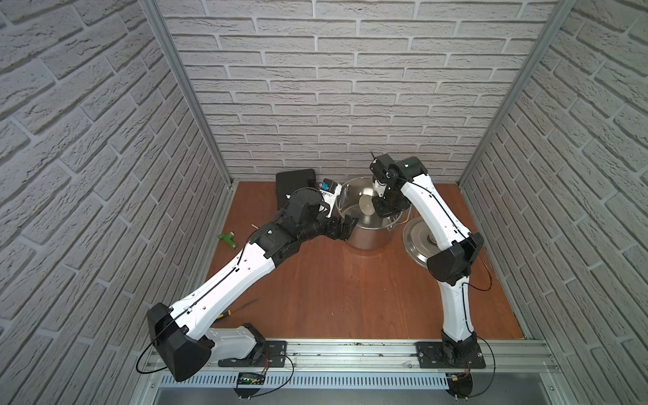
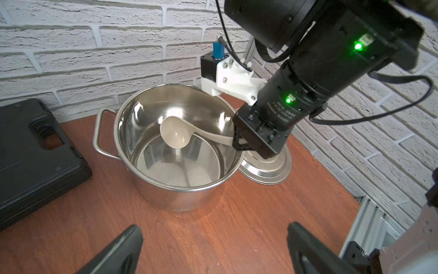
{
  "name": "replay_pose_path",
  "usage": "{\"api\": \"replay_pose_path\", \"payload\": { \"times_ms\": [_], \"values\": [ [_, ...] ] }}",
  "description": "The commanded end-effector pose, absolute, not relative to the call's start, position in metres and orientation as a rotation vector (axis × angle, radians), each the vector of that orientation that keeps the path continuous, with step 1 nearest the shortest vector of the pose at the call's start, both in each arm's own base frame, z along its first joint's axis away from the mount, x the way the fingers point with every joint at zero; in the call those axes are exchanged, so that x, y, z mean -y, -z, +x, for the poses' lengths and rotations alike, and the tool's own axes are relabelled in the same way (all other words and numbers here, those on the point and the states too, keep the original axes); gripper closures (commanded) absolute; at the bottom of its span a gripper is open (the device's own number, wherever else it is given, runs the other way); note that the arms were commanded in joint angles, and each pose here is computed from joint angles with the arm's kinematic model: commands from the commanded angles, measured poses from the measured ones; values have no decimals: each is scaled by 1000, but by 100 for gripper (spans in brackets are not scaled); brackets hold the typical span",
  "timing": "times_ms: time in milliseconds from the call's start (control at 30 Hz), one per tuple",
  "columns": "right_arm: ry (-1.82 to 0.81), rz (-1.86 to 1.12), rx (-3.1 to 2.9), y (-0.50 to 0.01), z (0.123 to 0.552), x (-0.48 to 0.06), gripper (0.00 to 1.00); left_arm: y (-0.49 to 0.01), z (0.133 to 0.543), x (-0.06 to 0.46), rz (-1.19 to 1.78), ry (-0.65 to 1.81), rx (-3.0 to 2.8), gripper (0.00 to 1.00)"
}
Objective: Stir the soup with a spoon
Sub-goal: Stir the soup in the pan with a stick.
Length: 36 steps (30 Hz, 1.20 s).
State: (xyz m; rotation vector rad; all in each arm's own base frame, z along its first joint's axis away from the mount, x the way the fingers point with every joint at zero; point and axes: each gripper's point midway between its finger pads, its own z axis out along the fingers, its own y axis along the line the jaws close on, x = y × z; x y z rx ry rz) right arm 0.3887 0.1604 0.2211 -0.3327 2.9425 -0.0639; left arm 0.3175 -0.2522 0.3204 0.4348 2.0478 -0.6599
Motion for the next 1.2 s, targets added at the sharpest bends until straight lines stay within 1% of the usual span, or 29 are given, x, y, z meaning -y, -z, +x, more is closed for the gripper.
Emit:
{"api": "replay_pose_path", "payload": {
  "times_ms": [0,200,400,533,667,767,933,1033,1167],
  "values": [
    [-30,-381,-2925,-229,381,-182,98,-327,316,253,436,667,-2010,2],
    [36,-423,-2941,-229,362,-171,98,-319,312,253,461,666,-2041,2],
    [66,-384,-2940,-237,347,-147,98,-312,306,253,497,666,-2069,2],
    [81,-333,-2942,-236,349,-131,98,-308,301,253,522,660,-2086,2],
    [92,-281,-2932,-236,363,-122,98,-308,298,252,533,647,-2092,2],
    [109,-286,-2939,-230,378,-124,98,-309,297,252,531,641,-2086,2],
    [42,-321,-2941,-230,390,-147,98,-308,296,252,541,632,-2087,2],
    [22,-361,-2928,-229,389,-162,98,-306,297,252,545,621,-2093,2],
    [-6,-372,-2953,-227,378,-170,98,-307,298,251,540,616,-2085,2]
  ]
}}
